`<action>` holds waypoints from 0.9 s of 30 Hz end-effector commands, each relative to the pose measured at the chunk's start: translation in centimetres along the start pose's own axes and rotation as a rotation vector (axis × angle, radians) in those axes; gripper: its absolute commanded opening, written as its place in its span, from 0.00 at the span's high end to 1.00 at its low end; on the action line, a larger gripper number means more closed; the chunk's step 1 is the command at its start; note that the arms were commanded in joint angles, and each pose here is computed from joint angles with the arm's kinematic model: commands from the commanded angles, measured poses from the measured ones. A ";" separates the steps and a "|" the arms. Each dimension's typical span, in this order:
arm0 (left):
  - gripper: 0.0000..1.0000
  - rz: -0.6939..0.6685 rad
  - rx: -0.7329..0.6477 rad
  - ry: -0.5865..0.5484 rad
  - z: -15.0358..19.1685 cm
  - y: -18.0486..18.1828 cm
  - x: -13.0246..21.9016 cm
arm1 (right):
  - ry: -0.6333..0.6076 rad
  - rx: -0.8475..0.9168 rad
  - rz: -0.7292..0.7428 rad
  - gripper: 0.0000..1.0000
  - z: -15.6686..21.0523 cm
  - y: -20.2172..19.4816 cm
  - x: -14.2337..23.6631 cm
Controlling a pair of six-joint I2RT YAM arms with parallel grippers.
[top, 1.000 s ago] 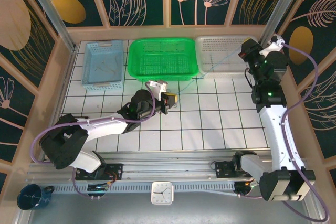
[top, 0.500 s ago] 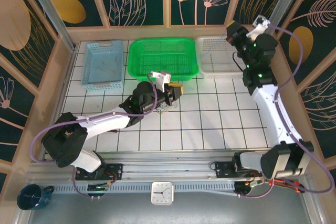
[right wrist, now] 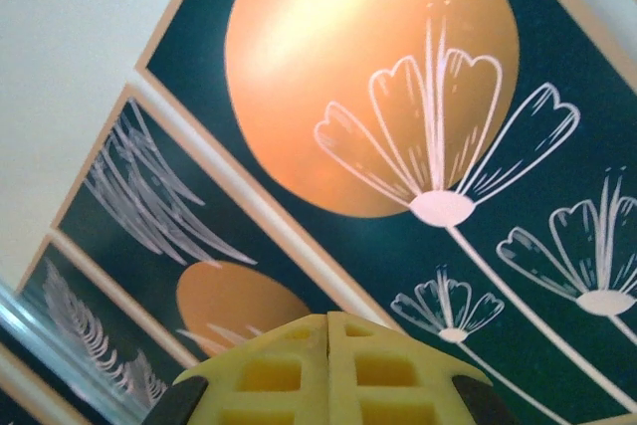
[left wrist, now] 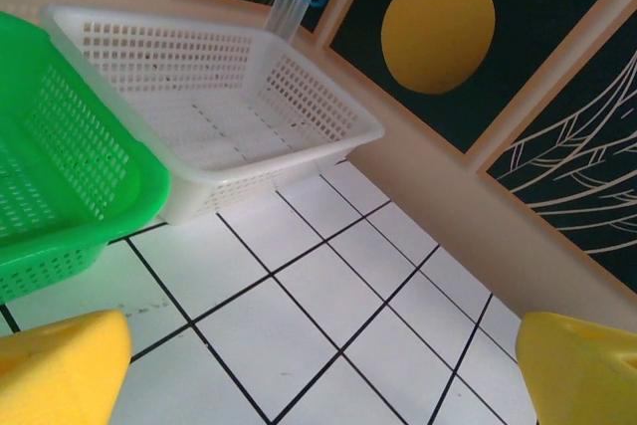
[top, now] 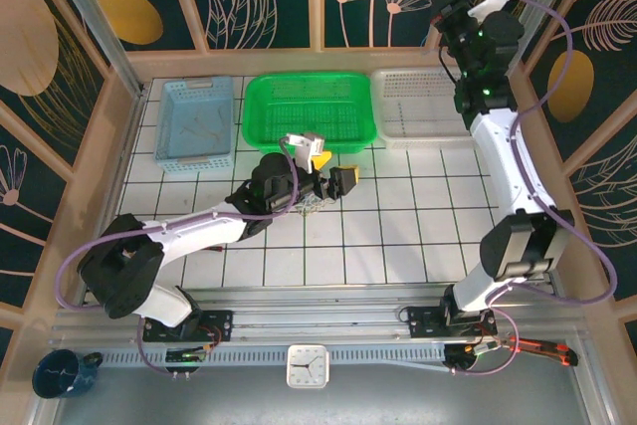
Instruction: Untangle the cables
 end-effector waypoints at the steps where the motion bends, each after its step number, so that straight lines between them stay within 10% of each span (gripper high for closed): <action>1: 0.01 -0.002 -0.015 -0.057 -1.8 -0.6 1.0 | -0.085 0.062 0.006 1.00 -2.2 0.2 -0.9; 27: 0.01 -0.057 -0.008 -0.091 -2.2 -0.1 3.2 | -0.043 0.164 0.274 1.00 5.2 -12.3 -1.0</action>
Point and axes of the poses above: each hand's point on the last joint's axis, 136 mm out from that joint toward the fingers, its own x axis back along the fingers, its own y axis along the line the jaws close on, z = x × y, the point moved 1 cm from there along x, back along the fingers, and after that the axes turned 3 degrees about -x, right-handed, at the moved point
